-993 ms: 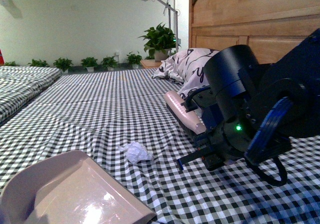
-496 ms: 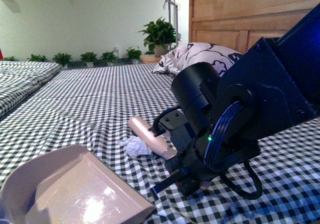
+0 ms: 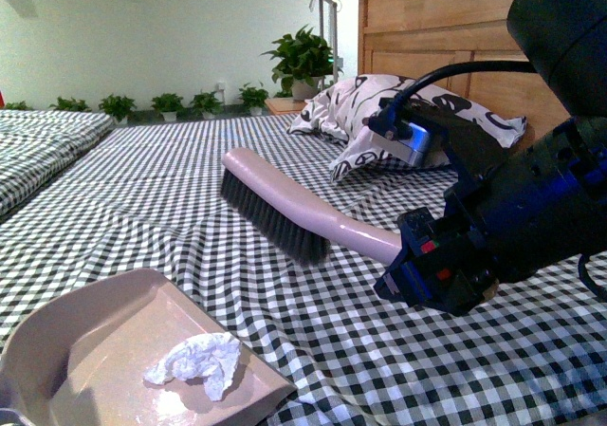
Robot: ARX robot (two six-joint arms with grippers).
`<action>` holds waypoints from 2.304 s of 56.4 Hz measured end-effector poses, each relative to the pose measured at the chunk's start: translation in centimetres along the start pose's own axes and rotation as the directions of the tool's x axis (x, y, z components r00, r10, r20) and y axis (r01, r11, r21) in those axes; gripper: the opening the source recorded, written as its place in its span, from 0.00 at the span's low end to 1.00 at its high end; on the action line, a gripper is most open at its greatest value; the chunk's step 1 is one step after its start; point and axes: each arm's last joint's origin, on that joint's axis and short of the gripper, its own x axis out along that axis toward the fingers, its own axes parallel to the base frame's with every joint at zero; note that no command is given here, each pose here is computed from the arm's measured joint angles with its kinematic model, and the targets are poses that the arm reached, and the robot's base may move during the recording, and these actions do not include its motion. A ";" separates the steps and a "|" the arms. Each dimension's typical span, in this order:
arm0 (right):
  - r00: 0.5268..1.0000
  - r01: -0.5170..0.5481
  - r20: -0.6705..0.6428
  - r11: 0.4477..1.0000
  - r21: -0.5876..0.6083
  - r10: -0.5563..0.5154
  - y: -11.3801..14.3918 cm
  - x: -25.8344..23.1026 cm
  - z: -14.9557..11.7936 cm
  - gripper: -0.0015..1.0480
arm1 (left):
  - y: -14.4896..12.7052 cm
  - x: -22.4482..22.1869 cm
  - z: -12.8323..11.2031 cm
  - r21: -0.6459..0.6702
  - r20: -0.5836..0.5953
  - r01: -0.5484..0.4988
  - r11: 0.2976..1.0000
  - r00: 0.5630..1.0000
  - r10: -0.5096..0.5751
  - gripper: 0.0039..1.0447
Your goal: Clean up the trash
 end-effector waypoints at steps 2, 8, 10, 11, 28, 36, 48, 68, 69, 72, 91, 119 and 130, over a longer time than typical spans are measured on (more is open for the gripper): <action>1.000 0.024 0.001 1.000 0.010 -0.024 -0.3 0.1 -0.4 0.18 | 0.0 0.0 0.0 0.000 0.000 0.000 1.000 1.000 0.000 0.26; 0.992 0.117 0.045 0.993 0.034 -0.118 -1.3 0.1 -0.4 0.18 | 0.0 0.0 0.0 0.000 0.000 0.000 1.000 1.000 0.000 0.26; 0.984 0.159 0.071 0.986 0.053 -0.162 -1.8 0.0 -0.3 0.18 | 0.0 0.0 0.0 0.000 0.000 0.000 1.000 1.000 0.000 0.26; 0.981 0.172 0.080 0.983 0.058 -0.176 -2.0 0.0 -0.3 0.18 | 0.0 0.0 0.0 0.000 0.000 0.000 1.000 1.000 0.000 0.26; 0.929 0.311 0.141 0.928 0.205 -0.342 -6.0 -1.8 -2.2 0.18 | 0.0 0.5 -0.3 -0.100 0.029 -0.332 0.938 0.941 0.337 0.26; 0.916 0.312 0.190 0.926 0.212 -0.353 -5.5 -3.8 -2.7 0.18 | 1.1 -0.5 0.9 -0.239 0.125 -0.513 0.824 0.826 0.550 0.26; 0.852 0.336 0.315 0.899 0.282 -0.418 -5.5 -9.7 -3.1 0.18 | 0.8 -2.6 1.8 -0.313 0.171 -0.717 0.623 0.603 0.779 0.26; 0.764 0.207 0.515 0.904 0.375 -0.389 -0.9 -18.3 -5.5 0.18 | -4.7 -8.4 6.4 -0.528 0.178 -0.709 0.468 0.446 0.877 0.26; 0.759 0.202 0.524 0.904 0.376 -0.387 -0.6 -18.6 -5.5 0.18 | -4.9 -8.6 6.5 -0.532 0.179 -0.707 0.466 0.445 0.878 0.26; 0.743 0.185 0.549 0.905 0.382 -0.383 0.1 -19.3 -5.5 0.18 | -5.9 -9.2 6.9 -0.563 0.184 -0.685 0.462 0.441 0.878 0.26; 0.653 0.154 0.623 0.881 0.448 -0.431 4.5 -22.2 -6.5 0.18 | -11.9 -11.2 7.6 -0.682 0.204 -0.584 0.440 0.426 0.882 0.26; 0.628 0.290 0.542 0.814 0.504 -0.559 4.8 -22.5 -8.0 0.18 | -12.5 -10.3 7.0 -0.692 0.216 -0.555 0.462 0.452 0.866 0.26; 0.628 0.292 0.544 0.816 0.499 -0.557 4.8 -22.6 -8.0 0.18 | -12.5 -10.3 7.0 -0.695 0.214 -0.553 0.459 0.451 0.867 0.26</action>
